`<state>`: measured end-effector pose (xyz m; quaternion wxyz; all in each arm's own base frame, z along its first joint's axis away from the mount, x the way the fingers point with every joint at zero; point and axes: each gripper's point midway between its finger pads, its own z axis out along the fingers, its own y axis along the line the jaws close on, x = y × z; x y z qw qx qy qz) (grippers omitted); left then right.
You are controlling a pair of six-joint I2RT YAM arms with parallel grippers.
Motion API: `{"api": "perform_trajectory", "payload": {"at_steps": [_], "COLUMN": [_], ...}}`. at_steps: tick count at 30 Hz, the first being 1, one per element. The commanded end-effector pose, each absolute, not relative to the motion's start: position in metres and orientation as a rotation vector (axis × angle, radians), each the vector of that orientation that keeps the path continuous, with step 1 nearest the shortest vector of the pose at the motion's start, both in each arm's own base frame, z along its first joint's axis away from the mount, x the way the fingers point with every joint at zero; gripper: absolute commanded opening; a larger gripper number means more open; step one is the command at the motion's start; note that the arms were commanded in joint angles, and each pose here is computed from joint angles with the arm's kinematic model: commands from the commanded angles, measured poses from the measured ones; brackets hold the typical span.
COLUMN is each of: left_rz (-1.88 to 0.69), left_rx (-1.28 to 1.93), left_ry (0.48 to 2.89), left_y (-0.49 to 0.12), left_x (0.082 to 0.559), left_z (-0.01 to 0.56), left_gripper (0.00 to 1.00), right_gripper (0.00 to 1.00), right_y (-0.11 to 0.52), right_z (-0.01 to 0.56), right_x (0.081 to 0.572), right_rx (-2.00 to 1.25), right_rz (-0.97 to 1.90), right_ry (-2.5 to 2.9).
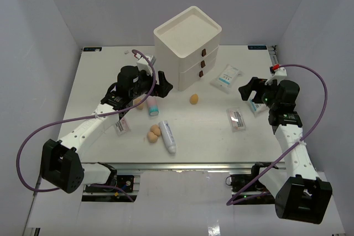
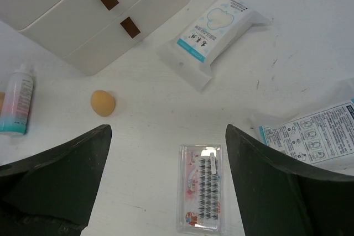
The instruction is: Organize the makeup
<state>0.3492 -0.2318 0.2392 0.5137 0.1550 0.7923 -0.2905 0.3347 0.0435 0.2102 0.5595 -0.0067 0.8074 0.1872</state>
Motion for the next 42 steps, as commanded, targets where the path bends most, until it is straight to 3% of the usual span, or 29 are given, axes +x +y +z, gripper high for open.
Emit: {"api": "perform_trajectory", "payload": {"at_steps": [1, 7, 11, 18, 22, 29, 42], "left_rz": [-0.711, -0.711, -0.704, -0.693, -0.685, -0.679, -0.687], "left_rx": [0.381, 0.381, 0.377, 0.376, 0.375, 0.377, 0.383], "left_ry": [1.857, 1.851, 1.848, 1.854, 1.854, 1.852, 1.848], "left_y": [-0.231, -0.231, -0.229, -0.228, -0.227, -0.227, -0.228], "left_x": [0.347, 0.347, 0.347, 0.348, 0.349, 0.349, 0.348], "left_z": [0.253, 0.256, 0.257, 0.254, 0.254, 0.255, 0.258], "left_gripper": [0.98, 0.98, 0.98, 0.98, 0.98, 0.98, 0.98], "right_gripper": [0.90, 0.90, 0.91, 0.99, 0.95, 0.98, 0.89], "right_y": [0.045, 0.087, 0.100, 0.115, 0.143, 0.179, 0.212], "right_z": [0.216, 0.202, 0.201, 0.218, 0.239, 0.259, 0.251], "right_x": [0.339, 0.305, 0.293, 0.349, 0.402, 0.471, 0.511], "right_rx": [-0.079, -0.631, -0.777, -0.817, -0.750, -0.639, -0.720], "right_rz": [0.435, 0.543, 0.592, 0.626, 0.587, 0.594, 0.656], "right_ry": [1.859, 1.735, 1.658, 1.736, 1.796, 1.818, 1.777]}}
